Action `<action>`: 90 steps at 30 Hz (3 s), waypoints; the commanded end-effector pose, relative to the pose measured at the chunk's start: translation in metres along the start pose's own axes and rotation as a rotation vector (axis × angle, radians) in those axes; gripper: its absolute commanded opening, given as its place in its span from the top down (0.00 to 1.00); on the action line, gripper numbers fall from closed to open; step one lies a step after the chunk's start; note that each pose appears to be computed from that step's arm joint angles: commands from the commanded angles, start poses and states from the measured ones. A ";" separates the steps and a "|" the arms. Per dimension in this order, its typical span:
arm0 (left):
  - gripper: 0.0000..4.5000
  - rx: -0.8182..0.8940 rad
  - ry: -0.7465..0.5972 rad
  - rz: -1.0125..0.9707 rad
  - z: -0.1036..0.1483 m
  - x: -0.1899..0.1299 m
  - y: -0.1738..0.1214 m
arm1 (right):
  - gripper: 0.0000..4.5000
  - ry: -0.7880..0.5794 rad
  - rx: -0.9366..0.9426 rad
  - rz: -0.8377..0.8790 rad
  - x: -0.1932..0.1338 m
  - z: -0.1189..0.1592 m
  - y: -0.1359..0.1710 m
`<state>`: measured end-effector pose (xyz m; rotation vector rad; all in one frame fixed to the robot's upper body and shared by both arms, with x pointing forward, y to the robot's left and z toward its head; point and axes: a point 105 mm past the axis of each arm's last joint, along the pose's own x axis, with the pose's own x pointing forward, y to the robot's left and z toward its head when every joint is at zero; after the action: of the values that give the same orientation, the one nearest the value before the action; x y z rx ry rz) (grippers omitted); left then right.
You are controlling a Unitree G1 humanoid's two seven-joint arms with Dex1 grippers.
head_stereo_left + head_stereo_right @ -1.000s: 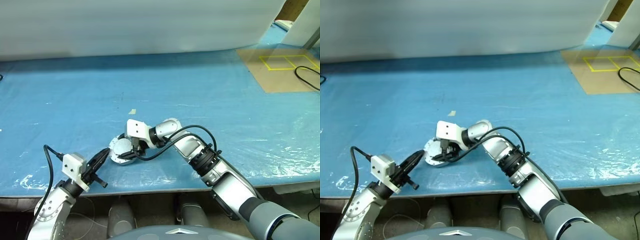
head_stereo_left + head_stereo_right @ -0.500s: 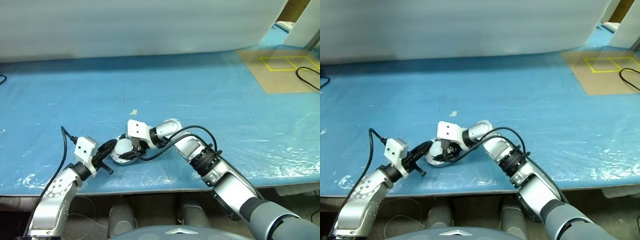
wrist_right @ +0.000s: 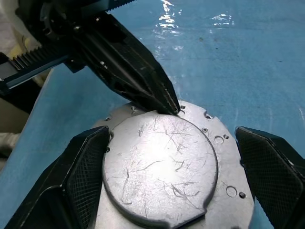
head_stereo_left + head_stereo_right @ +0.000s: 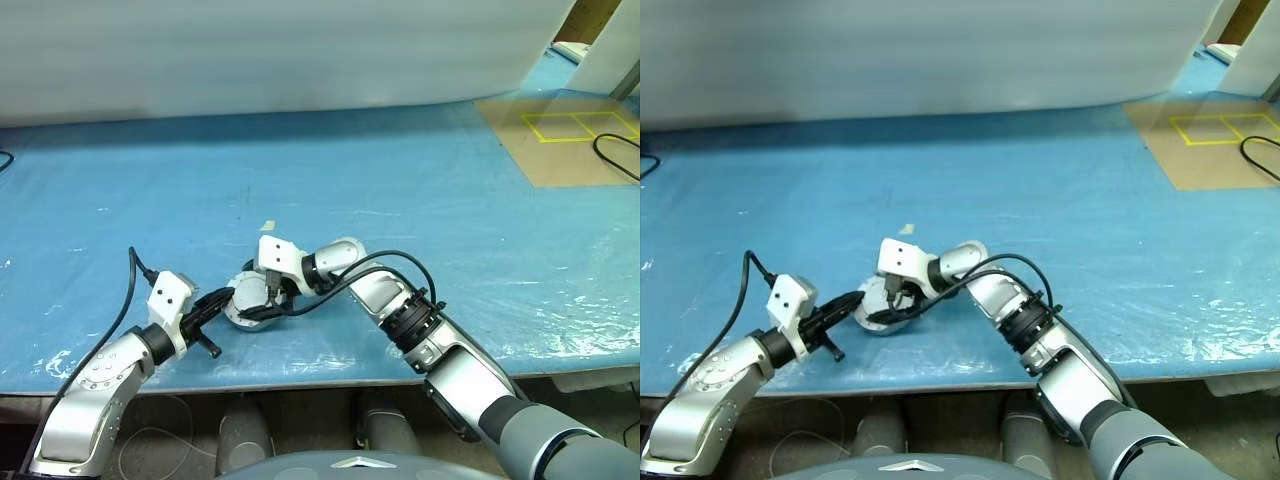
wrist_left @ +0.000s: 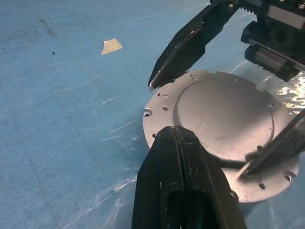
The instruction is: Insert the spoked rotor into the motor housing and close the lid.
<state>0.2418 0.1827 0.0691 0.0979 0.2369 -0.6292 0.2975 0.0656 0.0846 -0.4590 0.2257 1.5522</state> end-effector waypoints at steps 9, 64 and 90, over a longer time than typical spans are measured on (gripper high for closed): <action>1.00 -0.005 0.044 -0.060 -0.011 0.003 -0.009 | 0.00 -0.159 0.330 0.086 -0.039 0.011 -0.008; 1.00 0.046 0.029 -0.082 -0.007 0.009 -0.010 | 0.75 -0.208 1.245 0.192 -0.050 -0.015 0.002; 1.00 -0.661 -0.579 0.186 0.066 -0.025 0.052 | 0.76 -0.692 1.466 0.074 -0.067 0.022 -0.061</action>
<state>0.2668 0.2242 0.1291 -0.6561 -0.0834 -0.3538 0.3414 0.0179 0.1193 1.1238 0.8450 1.1363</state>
